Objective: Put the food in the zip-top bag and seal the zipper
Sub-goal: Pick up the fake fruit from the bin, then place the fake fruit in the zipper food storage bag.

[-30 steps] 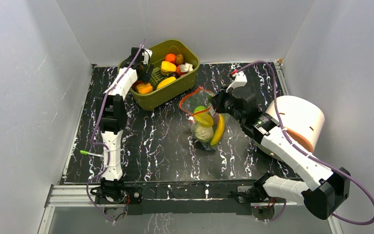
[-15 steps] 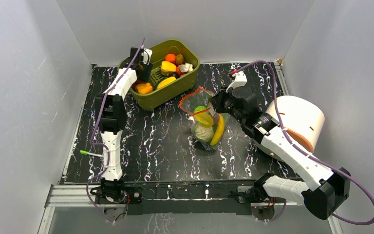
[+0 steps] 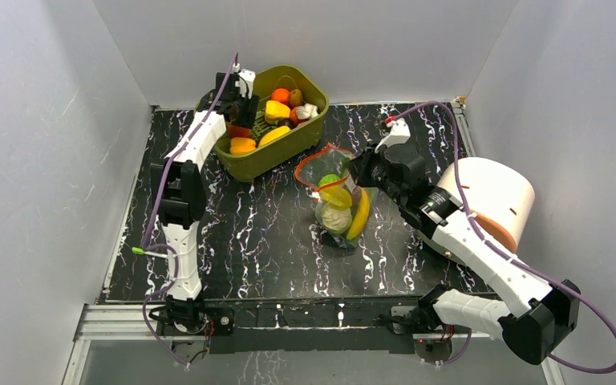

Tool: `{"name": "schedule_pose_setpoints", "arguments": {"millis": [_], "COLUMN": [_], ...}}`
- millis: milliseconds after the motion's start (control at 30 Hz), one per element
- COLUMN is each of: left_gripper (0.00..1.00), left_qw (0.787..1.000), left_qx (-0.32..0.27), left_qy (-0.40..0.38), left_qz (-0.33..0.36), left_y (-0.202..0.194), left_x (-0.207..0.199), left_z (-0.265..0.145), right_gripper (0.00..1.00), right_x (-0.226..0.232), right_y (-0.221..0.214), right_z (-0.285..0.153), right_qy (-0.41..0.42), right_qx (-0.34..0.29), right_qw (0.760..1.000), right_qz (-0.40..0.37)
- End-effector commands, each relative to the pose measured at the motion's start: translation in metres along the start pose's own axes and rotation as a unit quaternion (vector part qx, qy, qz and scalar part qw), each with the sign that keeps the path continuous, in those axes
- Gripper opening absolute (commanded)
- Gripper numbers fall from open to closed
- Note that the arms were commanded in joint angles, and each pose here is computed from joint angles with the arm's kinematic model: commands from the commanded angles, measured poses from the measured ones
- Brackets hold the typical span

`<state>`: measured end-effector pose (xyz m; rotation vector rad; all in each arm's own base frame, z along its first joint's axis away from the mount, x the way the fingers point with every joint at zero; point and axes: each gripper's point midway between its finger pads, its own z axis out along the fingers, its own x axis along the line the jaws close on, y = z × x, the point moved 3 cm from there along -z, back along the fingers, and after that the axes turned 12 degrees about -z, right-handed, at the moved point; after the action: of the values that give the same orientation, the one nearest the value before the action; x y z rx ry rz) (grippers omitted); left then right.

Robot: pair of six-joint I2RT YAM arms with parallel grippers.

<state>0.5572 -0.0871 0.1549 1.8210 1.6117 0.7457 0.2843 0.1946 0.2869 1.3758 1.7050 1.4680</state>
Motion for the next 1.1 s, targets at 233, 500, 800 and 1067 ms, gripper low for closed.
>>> {"name": "schedule_pose_setpoints", "arguments": {"millis": [233, 500, 800, 1067], "left_gripper": [0.15, 0.14, 0.14, 0.14], "left_qw": [0.995, 0.986, 0.958, 0.933], "left_qx": [-0.078, -0.090, -0.114, -0.108], "left_qy": [-0.061, -0.128, -0.247, -0.323], "left_qz": [-0.032, -0.064, -0.094, -0.121], "left_y": [0.053, 0.056, 0.058, 0.053], "left_x": [-0.023, -0.046, -0.079, -0.102], "left_z": [-0.086, -0.125, -0.178, -0.198], "right_gripper": [0.00, 0.00, 0.00, 0.00], "right_x": [-0.002, -0.012, -0.002, 0.011], "right_y": [0.041, 0.029, 0.038, 0.030], "right_z": [-0.018, -0.006, 0.000, 0.015], "right_qy": [-0.012, -0.037, -0.014, 0.018], "right_qx": [-0.072, -0.043, -0.038, -0.032], "right_qw": [0.997, 0.997, 0.996, 0.999], "right_qz": [-0.010, -0.056, -0.074, -0.026]}}
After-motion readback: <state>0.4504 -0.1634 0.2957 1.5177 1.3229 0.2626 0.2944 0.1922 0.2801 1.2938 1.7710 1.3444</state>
